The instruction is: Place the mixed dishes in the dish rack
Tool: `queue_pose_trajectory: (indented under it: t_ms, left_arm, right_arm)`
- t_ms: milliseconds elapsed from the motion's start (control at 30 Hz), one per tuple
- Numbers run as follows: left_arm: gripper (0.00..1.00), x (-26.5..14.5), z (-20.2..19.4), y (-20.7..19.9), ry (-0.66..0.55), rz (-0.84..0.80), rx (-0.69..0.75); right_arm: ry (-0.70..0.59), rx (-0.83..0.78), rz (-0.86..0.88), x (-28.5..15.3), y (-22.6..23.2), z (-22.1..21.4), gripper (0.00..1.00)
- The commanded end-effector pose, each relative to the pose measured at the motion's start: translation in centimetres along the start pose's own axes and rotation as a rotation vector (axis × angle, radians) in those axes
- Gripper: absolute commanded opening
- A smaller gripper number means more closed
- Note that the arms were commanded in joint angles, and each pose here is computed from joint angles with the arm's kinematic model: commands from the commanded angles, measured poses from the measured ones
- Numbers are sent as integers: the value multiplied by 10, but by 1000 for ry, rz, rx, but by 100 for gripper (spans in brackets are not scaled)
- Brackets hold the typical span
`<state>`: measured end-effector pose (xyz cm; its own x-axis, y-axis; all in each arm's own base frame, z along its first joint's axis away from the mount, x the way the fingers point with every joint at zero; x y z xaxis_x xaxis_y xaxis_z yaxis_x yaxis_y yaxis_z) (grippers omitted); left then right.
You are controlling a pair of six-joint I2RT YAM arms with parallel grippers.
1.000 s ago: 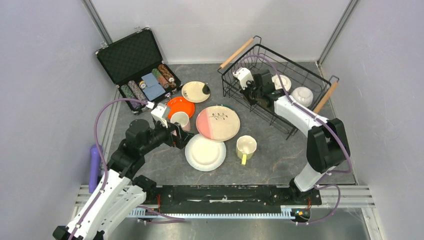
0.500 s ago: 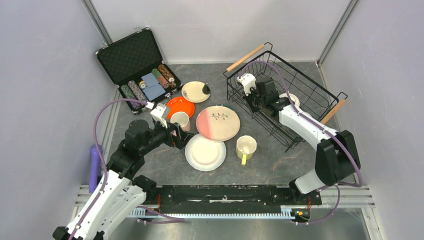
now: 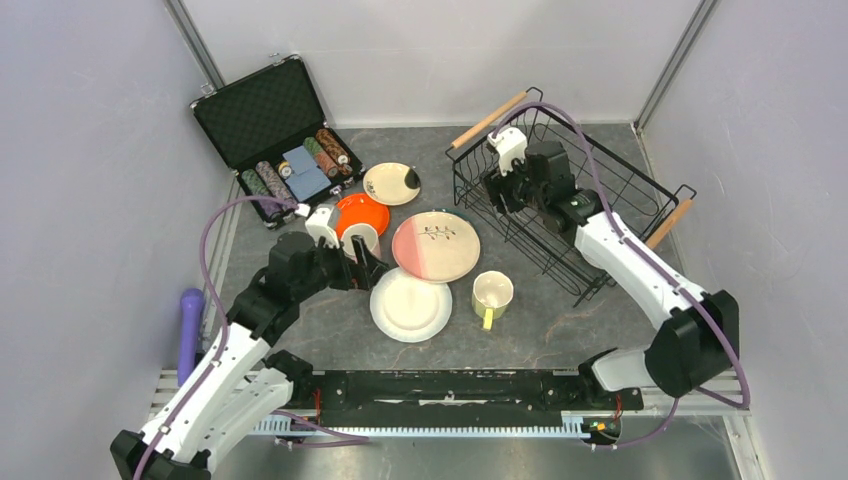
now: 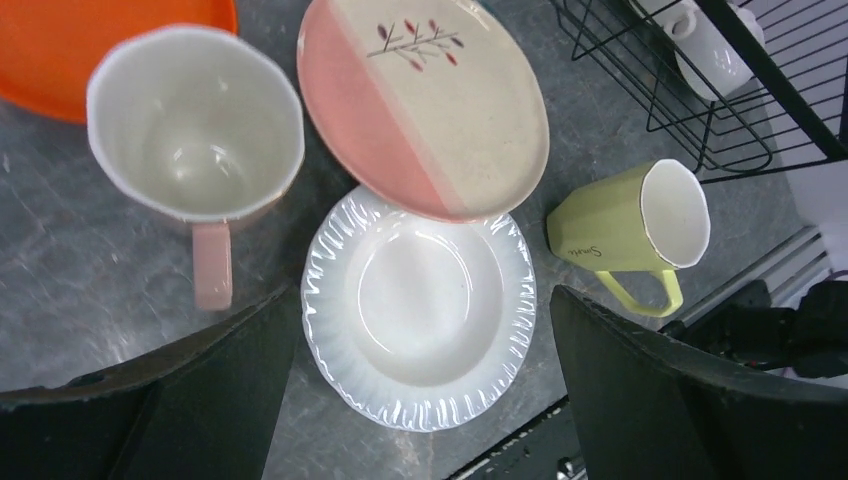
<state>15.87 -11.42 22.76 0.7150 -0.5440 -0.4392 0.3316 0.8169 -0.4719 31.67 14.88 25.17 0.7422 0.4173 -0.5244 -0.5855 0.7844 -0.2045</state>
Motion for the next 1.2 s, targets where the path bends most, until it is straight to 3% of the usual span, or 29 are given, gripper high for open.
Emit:
queue_pose_trajectory:
  t_ms: [0,167,333,633,933,1033,1167]
  left_arm:
    - [99,4,-20,5,31,88,-299]
    - [95,18,-59,24,144,239,-488]
    - [94,20,-71,33,114,293,-524]
    - [89,43,-101,43,161,298,-615]
    - [87,35,-86,42,90,343,-534]
    - [86,39,-93,45,120,358,-547]
    - [87,31,-80,47,52,394,-495]
  right_arm:
    - [-118,81,-32,-34,1,35,74]
    - [-212,176,-7,-60,11,48,73]
    - [-284,229,105,-70,30,50,72]
    - [-275,247,263,-62,72,49,70]
    - [-217,229,331,-50,115,37,67]
    - [-179,175,340,-41,135,33,64]
    - [-124,48,280,-25,165,19,64]
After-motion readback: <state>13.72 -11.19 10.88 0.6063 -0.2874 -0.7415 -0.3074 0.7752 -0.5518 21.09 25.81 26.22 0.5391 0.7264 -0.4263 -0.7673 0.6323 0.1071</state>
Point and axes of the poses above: each gripper's point midway between its finger pads, its own x axis out along the fingers, its own y axis along the line the jaws close on, z = x × y, the point moved 8 cm from there along -x, back along the fingers, and after that the axes turned 4 degrees about -x, right-handed, at the moved point
